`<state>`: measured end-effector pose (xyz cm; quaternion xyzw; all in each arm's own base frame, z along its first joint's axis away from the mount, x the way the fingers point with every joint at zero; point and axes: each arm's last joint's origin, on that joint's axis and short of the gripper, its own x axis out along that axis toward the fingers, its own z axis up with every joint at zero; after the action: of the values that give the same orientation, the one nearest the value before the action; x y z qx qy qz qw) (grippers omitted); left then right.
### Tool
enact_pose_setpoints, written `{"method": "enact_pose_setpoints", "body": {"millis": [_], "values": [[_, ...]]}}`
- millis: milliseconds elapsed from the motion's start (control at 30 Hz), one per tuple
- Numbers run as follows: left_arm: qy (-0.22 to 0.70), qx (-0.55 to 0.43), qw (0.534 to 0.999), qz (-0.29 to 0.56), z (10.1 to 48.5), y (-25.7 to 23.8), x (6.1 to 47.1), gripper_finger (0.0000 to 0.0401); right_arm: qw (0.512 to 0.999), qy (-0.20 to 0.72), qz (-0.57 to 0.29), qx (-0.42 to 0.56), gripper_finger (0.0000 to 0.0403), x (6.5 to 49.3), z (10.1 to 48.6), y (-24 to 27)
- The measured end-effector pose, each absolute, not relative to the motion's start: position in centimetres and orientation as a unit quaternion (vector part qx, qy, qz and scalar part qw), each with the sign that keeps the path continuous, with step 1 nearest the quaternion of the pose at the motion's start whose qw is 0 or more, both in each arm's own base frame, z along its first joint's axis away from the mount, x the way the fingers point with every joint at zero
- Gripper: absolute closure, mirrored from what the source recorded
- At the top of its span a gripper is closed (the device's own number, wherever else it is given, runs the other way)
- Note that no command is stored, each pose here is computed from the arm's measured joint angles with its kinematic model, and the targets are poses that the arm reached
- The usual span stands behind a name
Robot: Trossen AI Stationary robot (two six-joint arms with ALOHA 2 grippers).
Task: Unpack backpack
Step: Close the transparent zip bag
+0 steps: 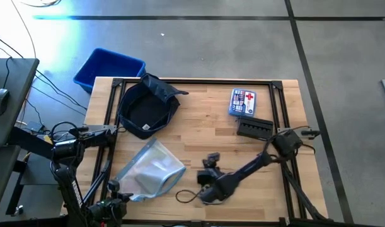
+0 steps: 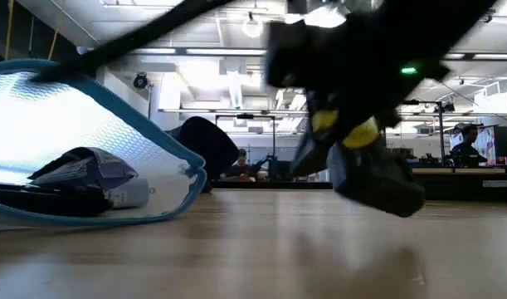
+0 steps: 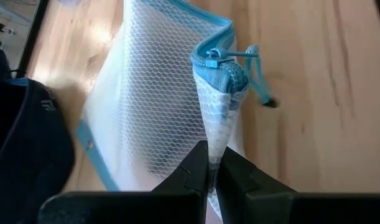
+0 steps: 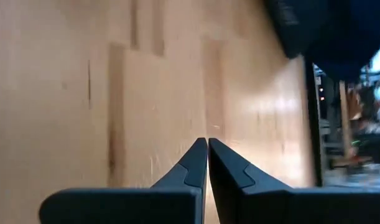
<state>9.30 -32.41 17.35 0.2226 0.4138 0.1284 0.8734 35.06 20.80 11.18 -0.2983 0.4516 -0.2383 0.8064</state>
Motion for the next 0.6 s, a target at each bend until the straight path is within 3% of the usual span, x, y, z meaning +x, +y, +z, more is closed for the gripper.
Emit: {"method": "enact_pose_setpoints", "body": {"millis": [167, 367, 500, 600], "values": [[0.408, 0.226, 0.875, 0.128, 17.4, -32.4, 9.4, 0.0401, 0.905, 0.327, -0.234, -0.142, 0.0403, 32.7, 12.2, 20.5], [0.397, 0.225, 0.881, 0.129, 17.4, -32.4, 9.7, 0.0401, 0.927, 0.354, -0.076, -0.098, 0.0403, 33.8, 13.9, 18.1], [0.397, 0.225, 0.881, 0.129, 17.4, -32.4, 9.7, 0.0401, 0.919, 0.353, 0.052, -0.166, 0.0397, 35.6, 13.7, 16.8], [0.396, 0.223, 0.881, 0.128, 17.4, -32.4, 9.7, 0.0401, 0.897, 0.352, 0.082, -0.254, 0.0371, 36.2, 13.2, 15.8]]}}
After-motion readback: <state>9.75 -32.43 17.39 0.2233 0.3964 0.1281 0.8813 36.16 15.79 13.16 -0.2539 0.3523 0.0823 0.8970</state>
